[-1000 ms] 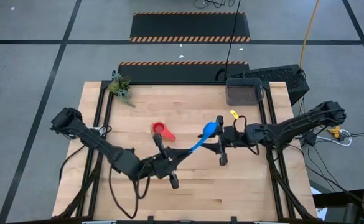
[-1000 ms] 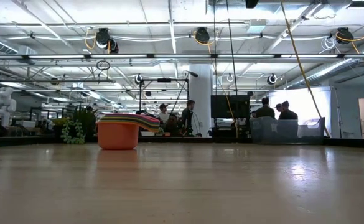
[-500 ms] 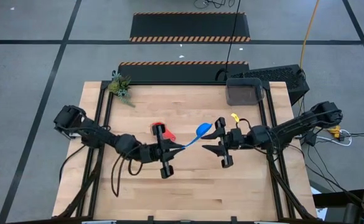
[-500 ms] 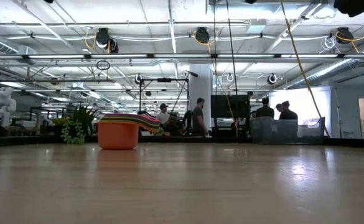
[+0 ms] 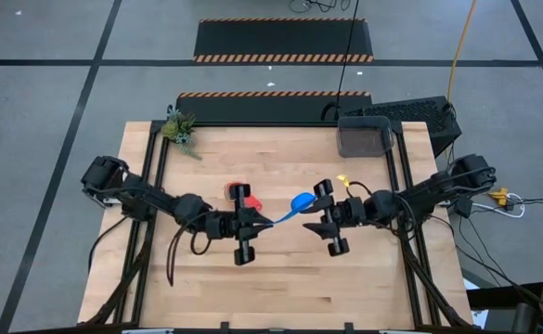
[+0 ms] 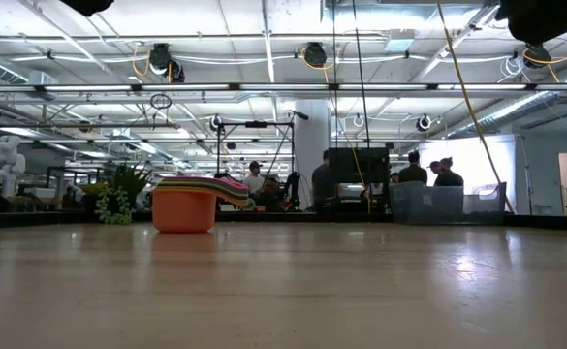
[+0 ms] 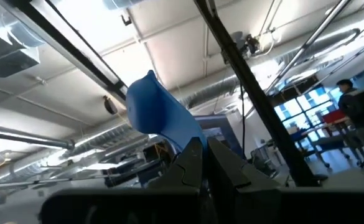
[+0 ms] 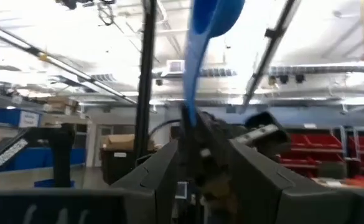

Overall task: Nest measuring cups in basket
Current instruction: Stack the blue measuring cup on top of the light red measuring cup

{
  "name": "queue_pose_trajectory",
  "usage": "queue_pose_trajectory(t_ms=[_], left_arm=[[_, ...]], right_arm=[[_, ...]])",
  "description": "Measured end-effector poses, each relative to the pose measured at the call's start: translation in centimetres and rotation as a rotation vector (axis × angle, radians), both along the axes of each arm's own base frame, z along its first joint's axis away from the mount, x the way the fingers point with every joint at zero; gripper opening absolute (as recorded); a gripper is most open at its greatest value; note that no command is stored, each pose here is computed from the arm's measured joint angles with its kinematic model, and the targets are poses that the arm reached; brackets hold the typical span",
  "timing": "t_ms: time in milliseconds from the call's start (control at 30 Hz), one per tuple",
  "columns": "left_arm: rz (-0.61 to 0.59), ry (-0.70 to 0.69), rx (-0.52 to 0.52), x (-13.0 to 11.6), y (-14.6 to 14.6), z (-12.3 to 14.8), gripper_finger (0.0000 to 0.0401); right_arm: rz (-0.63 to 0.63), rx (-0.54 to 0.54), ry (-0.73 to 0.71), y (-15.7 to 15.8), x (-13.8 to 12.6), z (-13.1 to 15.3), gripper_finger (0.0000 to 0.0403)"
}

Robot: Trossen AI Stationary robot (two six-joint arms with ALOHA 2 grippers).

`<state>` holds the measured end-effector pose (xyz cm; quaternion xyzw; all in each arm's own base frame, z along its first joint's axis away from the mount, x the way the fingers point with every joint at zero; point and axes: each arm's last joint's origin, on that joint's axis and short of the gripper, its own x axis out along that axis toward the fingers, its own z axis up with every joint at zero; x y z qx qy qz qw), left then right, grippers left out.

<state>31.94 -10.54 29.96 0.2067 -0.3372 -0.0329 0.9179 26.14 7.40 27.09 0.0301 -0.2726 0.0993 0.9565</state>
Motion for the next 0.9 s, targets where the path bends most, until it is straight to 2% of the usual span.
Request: queue_pose_trajectory(t_ms=[200,333,533,767,900], left_arm=[[-0.052,-0.061,-0.025,0.8,0.5,-1.2,0.0006],[-0.047,-0.046,-0.029,1.7,0.7,-2.1,0.0006],[-0.047,-0.062,-0.037,3.3,0.4,-2.1,0.0006],[-0.054,-0.070,-0.020,4.8,0.0,-2.3,0.0006],[-0.066,-0.072,-0.004,5.0,0.0,-2.2,0.0006]], right_arm=[[0.036,-0.052,-0.054,0.6,1.2,1.0,0.0132],[0.027,-0.069,-0.080,0.7,1.6,1.7,0.0132],[0.018,-0.091,-0.072,0.7,1.7,1.6,0.0133],[0.095,-0.128,-0.101,1.0,1.6,1.7,0.0133],[0.123,-0.103,-0.111,1.0,1.5,1.9,0.0119]])
